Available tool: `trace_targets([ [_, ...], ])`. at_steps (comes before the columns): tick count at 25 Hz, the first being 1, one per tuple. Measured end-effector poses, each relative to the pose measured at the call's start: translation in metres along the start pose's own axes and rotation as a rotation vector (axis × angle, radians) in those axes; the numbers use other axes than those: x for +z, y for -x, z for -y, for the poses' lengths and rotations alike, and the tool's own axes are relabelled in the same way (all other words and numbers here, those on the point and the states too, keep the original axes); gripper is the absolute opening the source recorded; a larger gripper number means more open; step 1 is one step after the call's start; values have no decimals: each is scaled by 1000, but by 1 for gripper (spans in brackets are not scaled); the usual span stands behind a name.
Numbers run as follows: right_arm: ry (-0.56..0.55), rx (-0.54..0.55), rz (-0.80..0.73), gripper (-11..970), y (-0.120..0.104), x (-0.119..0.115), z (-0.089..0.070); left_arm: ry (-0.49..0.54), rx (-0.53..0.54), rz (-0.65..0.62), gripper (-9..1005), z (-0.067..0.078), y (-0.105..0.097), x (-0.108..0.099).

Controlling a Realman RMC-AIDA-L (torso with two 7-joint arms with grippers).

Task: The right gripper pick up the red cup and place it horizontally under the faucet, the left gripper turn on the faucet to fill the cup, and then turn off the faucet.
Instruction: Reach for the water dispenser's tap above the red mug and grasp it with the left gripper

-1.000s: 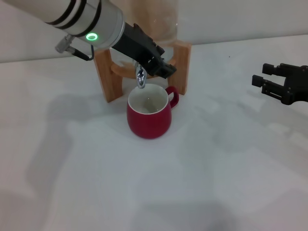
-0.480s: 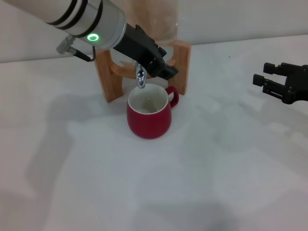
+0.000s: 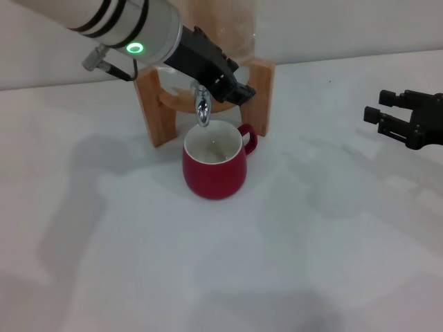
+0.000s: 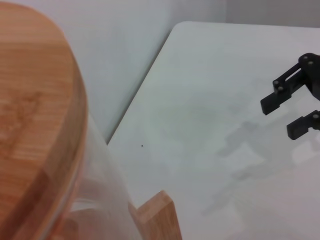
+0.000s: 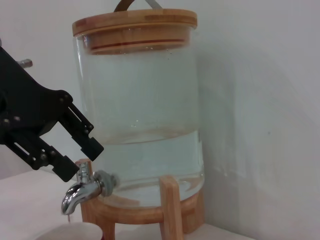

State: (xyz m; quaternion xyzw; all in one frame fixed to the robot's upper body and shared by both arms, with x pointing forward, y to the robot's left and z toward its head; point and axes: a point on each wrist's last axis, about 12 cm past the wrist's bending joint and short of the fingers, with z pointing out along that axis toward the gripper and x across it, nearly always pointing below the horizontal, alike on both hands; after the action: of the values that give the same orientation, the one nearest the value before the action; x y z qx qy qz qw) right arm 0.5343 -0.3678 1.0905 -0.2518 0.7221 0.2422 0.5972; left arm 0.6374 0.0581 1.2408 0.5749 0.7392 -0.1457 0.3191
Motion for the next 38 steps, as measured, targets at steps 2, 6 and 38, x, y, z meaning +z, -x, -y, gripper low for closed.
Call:
trace_targets([
  [2, 0, 0, 0, 469, 0, 0, 0, 10, 11, -2, 503, 0, 1, 2],
  [6, -4, 0, -2, 469, 0, 0, 1, 16, 17, -7, 503, 1, 0, 4],
  [38, -21, -1, 2, 468, 0, -3, 3, -48, 30, -19, 502, 15, 1, 6],
])
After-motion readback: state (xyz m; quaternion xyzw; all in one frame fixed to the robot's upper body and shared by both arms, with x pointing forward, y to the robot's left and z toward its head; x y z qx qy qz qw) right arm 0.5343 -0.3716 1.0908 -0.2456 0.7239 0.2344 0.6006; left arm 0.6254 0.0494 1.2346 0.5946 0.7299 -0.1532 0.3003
